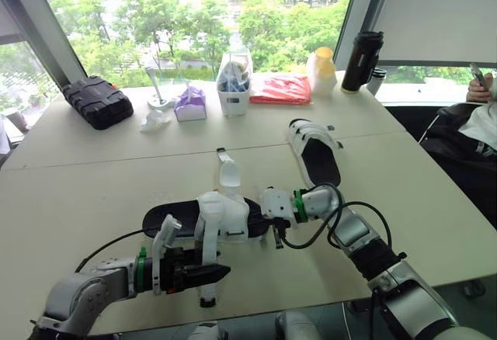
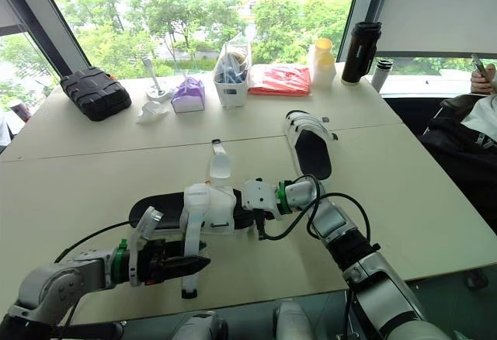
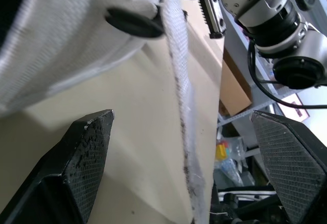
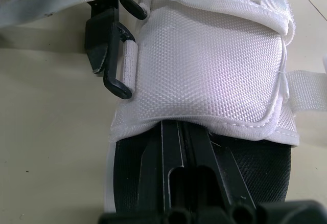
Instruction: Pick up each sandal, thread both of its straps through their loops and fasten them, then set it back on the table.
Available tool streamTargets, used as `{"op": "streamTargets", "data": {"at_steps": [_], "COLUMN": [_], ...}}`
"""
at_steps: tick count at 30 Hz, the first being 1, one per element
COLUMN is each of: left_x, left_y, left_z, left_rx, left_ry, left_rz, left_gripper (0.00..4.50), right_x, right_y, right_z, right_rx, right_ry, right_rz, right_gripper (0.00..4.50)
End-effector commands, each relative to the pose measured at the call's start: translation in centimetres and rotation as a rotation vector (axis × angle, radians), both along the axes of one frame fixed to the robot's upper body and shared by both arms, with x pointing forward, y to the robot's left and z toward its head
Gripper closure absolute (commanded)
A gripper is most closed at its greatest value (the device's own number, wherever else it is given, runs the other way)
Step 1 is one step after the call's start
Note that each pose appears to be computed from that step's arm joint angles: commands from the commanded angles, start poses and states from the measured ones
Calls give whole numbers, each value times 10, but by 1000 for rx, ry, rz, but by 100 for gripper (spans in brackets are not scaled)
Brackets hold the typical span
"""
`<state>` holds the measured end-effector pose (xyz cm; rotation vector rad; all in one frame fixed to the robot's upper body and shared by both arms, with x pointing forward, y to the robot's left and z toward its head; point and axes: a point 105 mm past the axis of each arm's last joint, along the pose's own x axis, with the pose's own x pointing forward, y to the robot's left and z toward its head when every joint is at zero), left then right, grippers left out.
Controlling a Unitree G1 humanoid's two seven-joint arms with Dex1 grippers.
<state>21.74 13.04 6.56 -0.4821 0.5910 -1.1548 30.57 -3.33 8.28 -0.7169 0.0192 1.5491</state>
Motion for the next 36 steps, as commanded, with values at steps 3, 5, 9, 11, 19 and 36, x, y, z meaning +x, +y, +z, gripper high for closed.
{"op": "streamTargets", "data": {"at_steps": [3,5,9,11,19,36], "left_x": [4,2,-4,-8,-9,75], "left_y": [6,5,4,5,5,4], "left_z": [1,2,4,4,18,69], "left_rx": [11,2,-6,-4,-20,-89], "left_ry": [2,7,22,33,8,-125], "left_rz": [30,22,-5,-20,-48,-18], "left_gripper": [3,57,222,324,448,448], "right_x": [-4,-4,-4,-4,-2,0], "right_y": [2,2,2,2,3,3], "right_z": [-13,-13,-13,-13,-12,-11], "right_rx": [-53,-54,-55,-55,-54,-53], "right_ry": [29,29,27,27,22,12], "right_rz": [20,20,19,20,19,13], "right_gripper": [450,450,450,450,450,450]}}
